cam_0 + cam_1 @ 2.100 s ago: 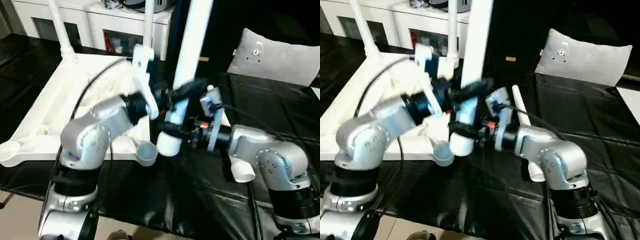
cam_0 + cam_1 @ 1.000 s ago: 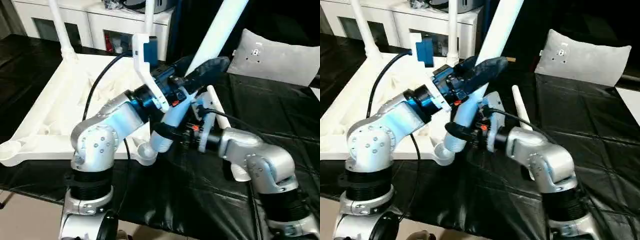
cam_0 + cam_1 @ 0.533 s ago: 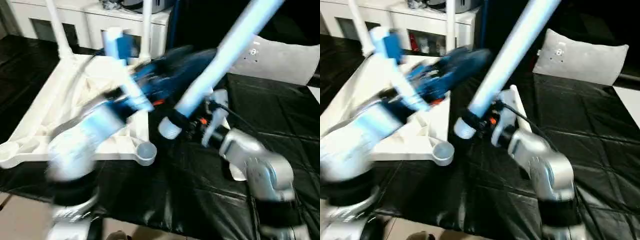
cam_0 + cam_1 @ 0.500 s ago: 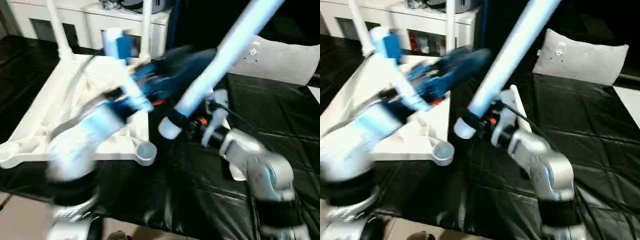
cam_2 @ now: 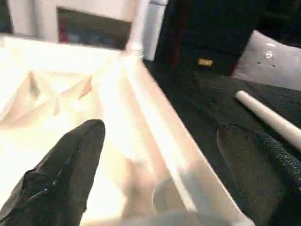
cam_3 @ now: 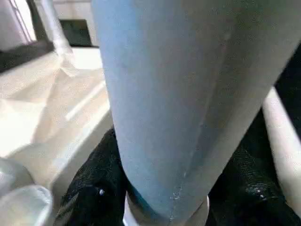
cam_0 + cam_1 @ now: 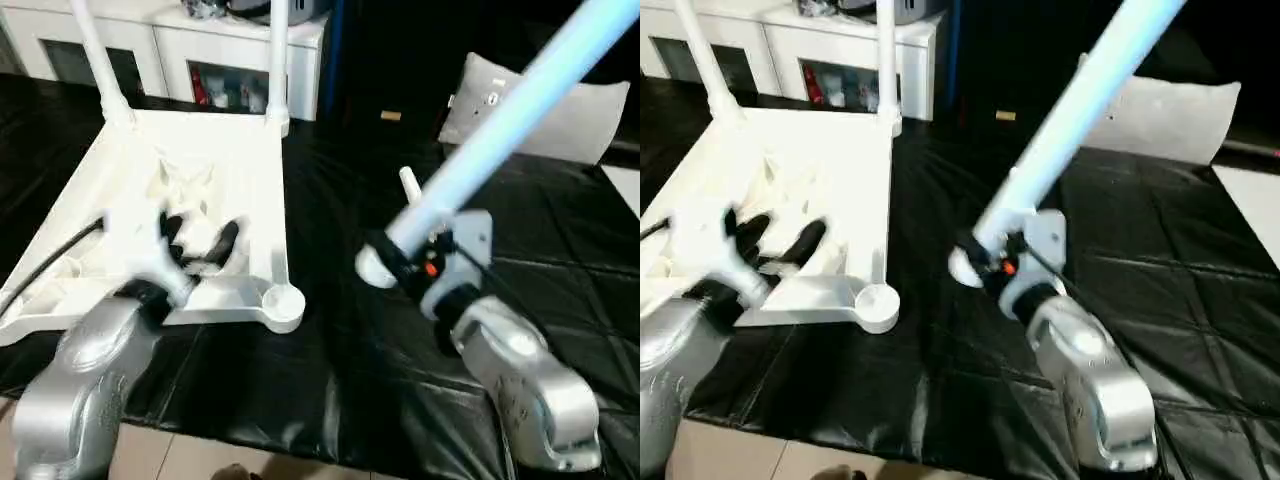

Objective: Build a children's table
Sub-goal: Pick table leg

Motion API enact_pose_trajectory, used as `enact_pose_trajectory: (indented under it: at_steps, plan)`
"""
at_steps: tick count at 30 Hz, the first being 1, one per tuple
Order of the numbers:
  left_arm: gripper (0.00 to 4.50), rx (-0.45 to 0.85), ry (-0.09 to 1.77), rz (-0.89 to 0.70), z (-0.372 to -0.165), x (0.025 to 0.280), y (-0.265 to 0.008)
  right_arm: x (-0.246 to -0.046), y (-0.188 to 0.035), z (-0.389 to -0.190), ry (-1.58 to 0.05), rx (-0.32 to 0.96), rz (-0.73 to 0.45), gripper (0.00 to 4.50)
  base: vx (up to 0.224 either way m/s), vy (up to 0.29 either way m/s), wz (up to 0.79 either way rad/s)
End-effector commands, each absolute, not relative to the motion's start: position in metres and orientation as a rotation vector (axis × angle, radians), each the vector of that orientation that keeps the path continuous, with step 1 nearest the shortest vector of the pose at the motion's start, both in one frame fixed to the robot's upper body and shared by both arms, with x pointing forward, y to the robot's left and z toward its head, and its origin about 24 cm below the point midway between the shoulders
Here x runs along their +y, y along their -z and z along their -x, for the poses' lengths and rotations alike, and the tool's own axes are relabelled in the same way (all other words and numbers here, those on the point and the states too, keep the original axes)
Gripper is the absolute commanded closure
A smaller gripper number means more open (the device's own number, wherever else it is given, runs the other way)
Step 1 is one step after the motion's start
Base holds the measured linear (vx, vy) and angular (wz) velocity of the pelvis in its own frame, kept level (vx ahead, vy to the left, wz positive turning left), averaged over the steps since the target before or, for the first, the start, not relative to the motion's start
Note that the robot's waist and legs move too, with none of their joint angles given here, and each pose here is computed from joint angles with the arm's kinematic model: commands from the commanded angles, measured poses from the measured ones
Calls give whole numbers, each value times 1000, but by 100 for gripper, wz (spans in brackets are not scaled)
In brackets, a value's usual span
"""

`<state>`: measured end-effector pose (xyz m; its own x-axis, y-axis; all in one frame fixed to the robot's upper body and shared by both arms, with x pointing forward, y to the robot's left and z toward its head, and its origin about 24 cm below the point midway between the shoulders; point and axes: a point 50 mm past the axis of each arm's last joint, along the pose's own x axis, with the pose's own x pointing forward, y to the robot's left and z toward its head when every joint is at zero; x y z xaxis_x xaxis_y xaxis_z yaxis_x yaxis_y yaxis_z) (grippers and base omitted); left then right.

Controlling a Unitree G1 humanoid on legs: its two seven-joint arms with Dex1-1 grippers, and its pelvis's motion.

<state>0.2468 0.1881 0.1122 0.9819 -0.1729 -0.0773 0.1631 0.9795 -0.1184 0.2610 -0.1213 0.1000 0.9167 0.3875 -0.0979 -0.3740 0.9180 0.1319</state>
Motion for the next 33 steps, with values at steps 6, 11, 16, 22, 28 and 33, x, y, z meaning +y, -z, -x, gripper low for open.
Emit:
enact_pose_trajectory:
  at_steps: [6, 11, 16, 22, 28, 33]
  plan:
    - [22, 68, 176, 83, -240, 170, -107, -127, -98, -255, -323, 107, -218, 261, 0, 31, 1]
    - [22, 67, 114, 68, -238, 176, -102, -123, -97, -254, -332, 100, -136, 261, 6, 164, 0]
    - [22, 79, 169, 48, -239, 163, -97, -128, -96, -252, -318, 108, -198, 261, -36, 159, 10]
    - [22, 71, 160, 67, -243, 159, -97, -121, -98, -257, -341, 108, -184, 261, -43, 229, -23]
    - [22, 65, 181, 51, -246, 154, -97, -122, -92, -254, -348, 136, -170, 261, -83, 159, -2]
    - [22, 67, 198, 68, -246, 151, -96, -123, -82, -251, -329, 222, -168, 261, -37, 189, -24]
